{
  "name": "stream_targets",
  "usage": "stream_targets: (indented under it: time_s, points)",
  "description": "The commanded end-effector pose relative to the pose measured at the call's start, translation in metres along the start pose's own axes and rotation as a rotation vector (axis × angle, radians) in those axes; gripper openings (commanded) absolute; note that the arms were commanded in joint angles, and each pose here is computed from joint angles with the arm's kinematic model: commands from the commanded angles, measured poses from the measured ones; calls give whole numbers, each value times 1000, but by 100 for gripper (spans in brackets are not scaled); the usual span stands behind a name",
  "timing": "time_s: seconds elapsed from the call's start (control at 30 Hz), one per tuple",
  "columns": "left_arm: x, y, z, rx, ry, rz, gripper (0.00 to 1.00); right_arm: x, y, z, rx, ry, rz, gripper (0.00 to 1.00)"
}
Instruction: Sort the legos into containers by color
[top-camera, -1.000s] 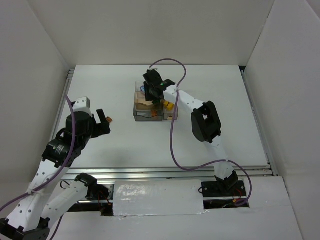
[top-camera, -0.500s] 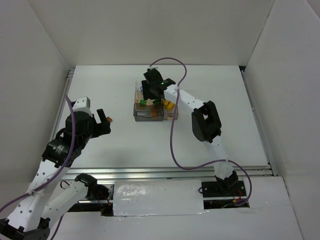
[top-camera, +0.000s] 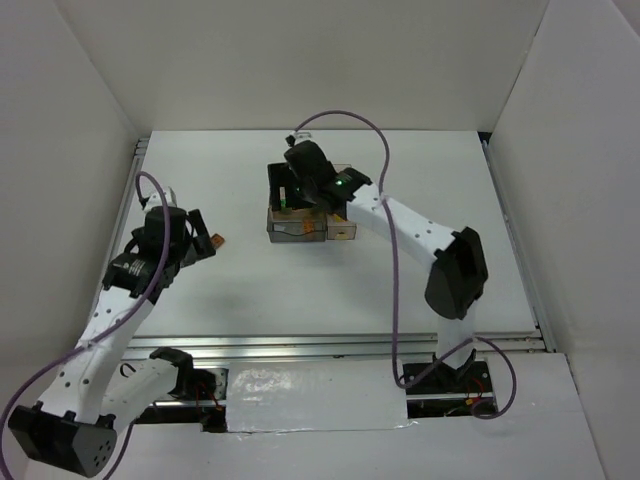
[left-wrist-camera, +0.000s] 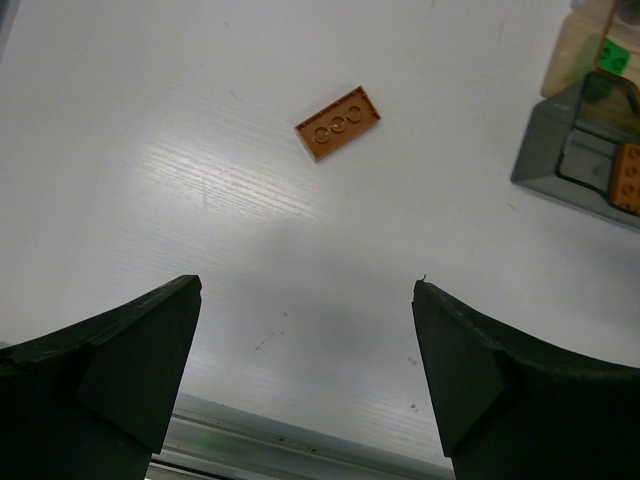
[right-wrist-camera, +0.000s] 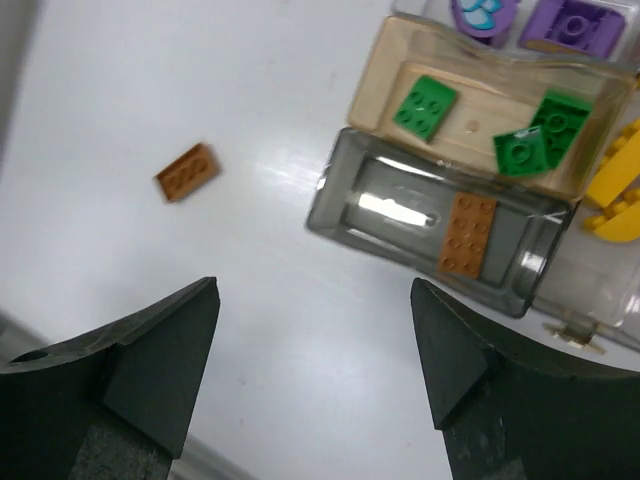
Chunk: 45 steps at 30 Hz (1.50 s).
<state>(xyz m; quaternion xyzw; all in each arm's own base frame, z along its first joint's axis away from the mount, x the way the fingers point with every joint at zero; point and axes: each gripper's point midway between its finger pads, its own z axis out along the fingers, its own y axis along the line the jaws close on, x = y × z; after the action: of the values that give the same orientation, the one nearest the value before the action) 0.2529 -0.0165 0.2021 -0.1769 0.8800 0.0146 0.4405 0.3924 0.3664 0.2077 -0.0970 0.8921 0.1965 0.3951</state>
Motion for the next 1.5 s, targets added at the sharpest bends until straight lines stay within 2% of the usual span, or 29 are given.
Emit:
stream_targets:
  time_s: [0.0,0.03,0.07,0.17,0.2,0.23,0.3,0.33,0.37,0.4,0.43,0.5,0.63,0.73,0.77,0.8,0.87,1.03,1.23,1.47]
  points:
    - [-7,3,16,-15,22,-80,100,-1,14,-45,-94,-46,51,85]
    - [-6,2,21,-11,38,-97,100,-10,20,-68,-138,-84,52,85]
    - [-6,4,28,-17,54,-126,100,7,16,-72,-139,-56,39,85]
    - [-10,-11,47,20,53,-222,100,13,20,-110,-227,-65,22,85]
    - [-12,-15,54,22,56,-250,100,32,12,-110,-219,-34,19,85]
    - [-19,-23,61,39,48,-266,99,26,15,-133,-265,-71,18,85]
    - [-8,-29,89,-4,130,-286,100,49,7,-141,-286,-46,8,85]
    - [-11,-25,94,-65,149,-311,100,43,7,-161,-317,-93,13,85]
    - [7,-20,111,-147,230,-333,100,58,0,-161,-311,-75,21,85]
    - [1,-23,116,-199,237,-432,100,61,-1,-166,-326,-82,23,88]
    - [22,-11,123,-312,309,-447,99,69,-5,-174,-340,-89,30,92]
    - [24,-11,128,-402,306,-596,100,76,-4,-181,-370,-87,39,93]
    - [25,-3,138,-532,250,-732,99,91,-8,-196,-395,-69,38,93]
    - [25,-8,156,-562,283,-731,100,100,-11,-206,-417,-83,62,93]
    - [43,-3,161,-636,346,-697,100,109,-14,-204,-421,-73,68,93]
    - [36,-9,164,-642,354,-706,99,108,-13,-208,-440,-93,72,93]
    - [48,-11,175,-669,399,-695,99,115,-16,-207,-436,-83,82,93]
    - [53,-14,195,-585,406,-663,99,124,-14,-207,-449,-54,83,96]
    - [46,-10,205,-493,395,-524,100,127,-13,-204,-456,-51,89,96]
    - [58,0,220,-453,422,-506,100,124,-7,-204,-471,-46,94,96]
